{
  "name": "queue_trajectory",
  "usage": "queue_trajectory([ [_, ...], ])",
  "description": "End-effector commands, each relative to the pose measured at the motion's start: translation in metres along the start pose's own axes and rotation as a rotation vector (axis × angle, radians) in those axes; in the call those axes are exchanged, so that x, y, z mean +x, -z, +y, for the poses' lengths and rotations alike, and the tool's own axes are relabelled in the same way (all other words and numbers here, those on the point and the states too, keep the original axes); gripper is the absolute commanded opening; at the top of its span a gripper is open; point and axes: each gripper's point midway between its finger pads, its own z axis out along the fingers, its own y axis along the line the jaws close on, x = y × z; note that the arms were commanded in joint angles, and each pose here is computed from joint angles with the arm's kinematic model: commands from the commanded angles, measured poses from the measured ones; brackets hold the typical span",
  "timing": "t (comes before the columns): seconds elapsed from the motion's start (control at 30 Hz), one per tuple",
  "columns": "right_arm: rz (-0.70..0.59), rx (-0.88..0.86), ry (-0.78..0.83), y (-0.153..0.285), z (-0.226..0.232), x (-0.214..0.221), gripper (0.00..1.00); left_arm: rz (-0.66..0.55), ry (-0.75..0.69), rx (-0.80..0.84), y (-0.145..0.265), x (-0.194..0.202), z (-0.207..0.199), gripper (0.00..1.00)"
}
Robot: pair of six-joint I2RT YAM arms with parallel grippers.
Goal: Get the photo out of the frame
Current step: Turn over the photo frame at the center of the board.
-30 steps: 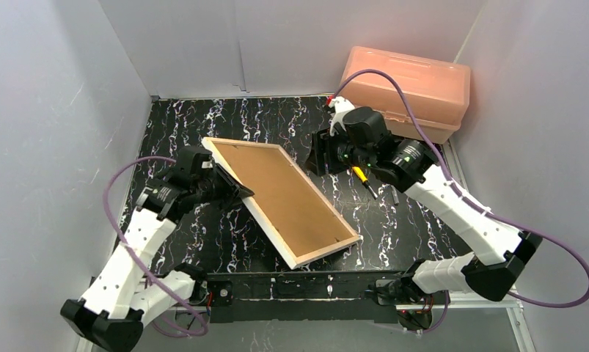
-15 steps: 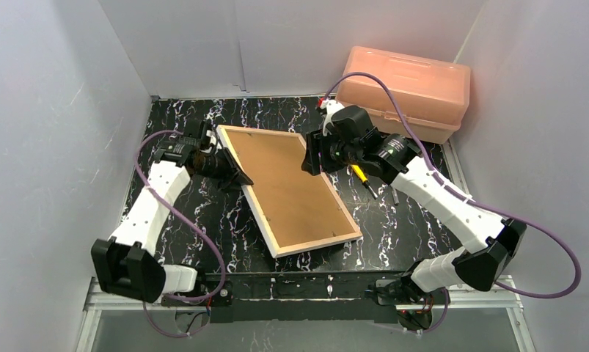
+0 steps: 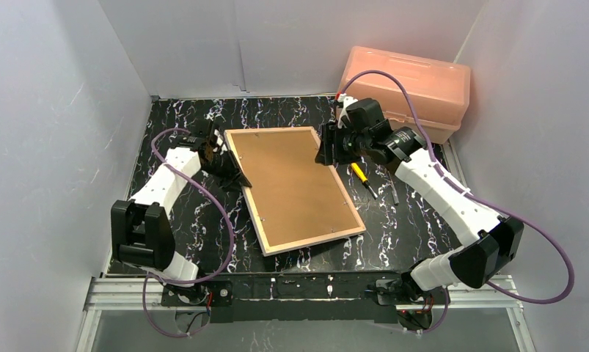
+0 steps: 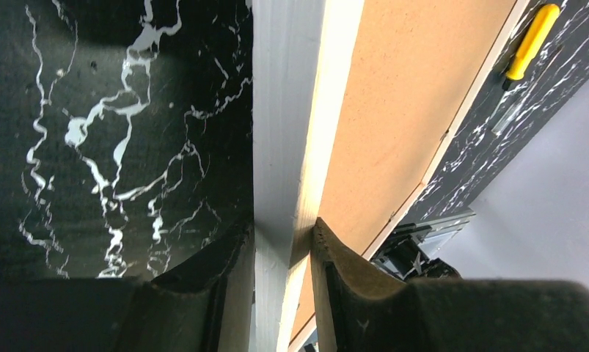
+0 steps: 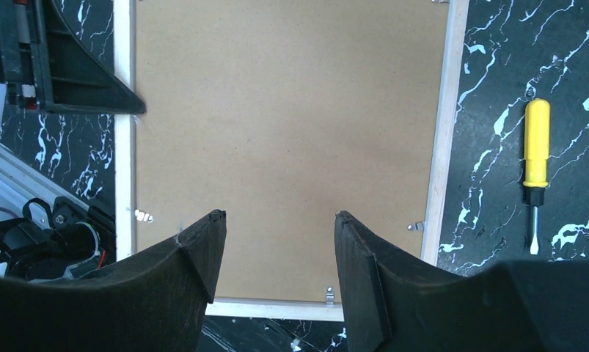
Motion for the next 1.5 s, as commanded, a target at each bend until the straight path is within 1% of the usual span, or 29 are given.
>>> queue_trajectory([
  [0.0,-0.003,-0.025,-0.009,0.002,-0.001,-0.003,0.64,-0.02,0.012,0.134,-0.011,-0.013,-0.01,0.16],
  [0.07,-0.003,-0.026,-0.011,0.002,-0.002,-0.002,0.64,-0.036,0.001,0.174,-0.017,-0.018,-0.012,0.22],
  [0.1,-0.006,-0.03,-0.012,0.003,-0.002,-0.003,0.64,-0.041,-0.003,0.186,-0.02,-0.02,-0.013,0.24],
  [0.33,-0.006,-0.048,-0.008,0.006,-0.002,-0.002,0.64,-0.046,-0.002,0.23,-0.041,-0.035,-0.005,0.32],
  [0.77,-0.009,-0.03,-0.001,0.004,-0.01,-0.004,0.64,0.039,0.007,0.139,-0.074,-0.047,0.016,0.31],
  [0.93,0.005,0.067,-0.021,0.001,-0.03,-0.003,0.64,0.005,0.008,0.074,-0.067,-0.05,0.024,0.32],
  [1.0,0.018,0.105,-0.028,-0.001,-0.04,0.0,0.64,-0.014,0.016,0.036,-0.062,-0.048,0.031,0.34],
  [1.03,0.022,0.119,-0.03,-0.002,-0.043,0.001,0.64,-0.02,0.022,0.017,-0.06,-0.046,0.034,0.35],
  [1.1,0.021,0.15,-0.037,-0.003,-0.05,0.001,0.64,-0.022,0.03,-0.008,-0.057,-0.04,0.04,0.41],
  [1.23,0.029,0.201,-0.062,-0.006,-0.063,0.007,0.64,-0.011,0.018,-0.043,-0.056,-0.026,0.044,0.59],
  [1.3,0.043,0.221,-0.075,-0.007,-0.069,0.012,0.64,0.001,-0.003,-0.068,-0.059,-0.02,0.044,0.67],
  [1.37,0.053,0.235,-0.087,-0.008,-0.073,0.015,0.65,0.01,-0.033,-0.098,-0.063,-0.015,0.042,0.7],
  [1.47,0.061,0.245,-0.095,-0.008,-0.077,0.018,0.65,0.032,-0.068,-0.161,-0.07,-0.011,0.042,0.71],
])
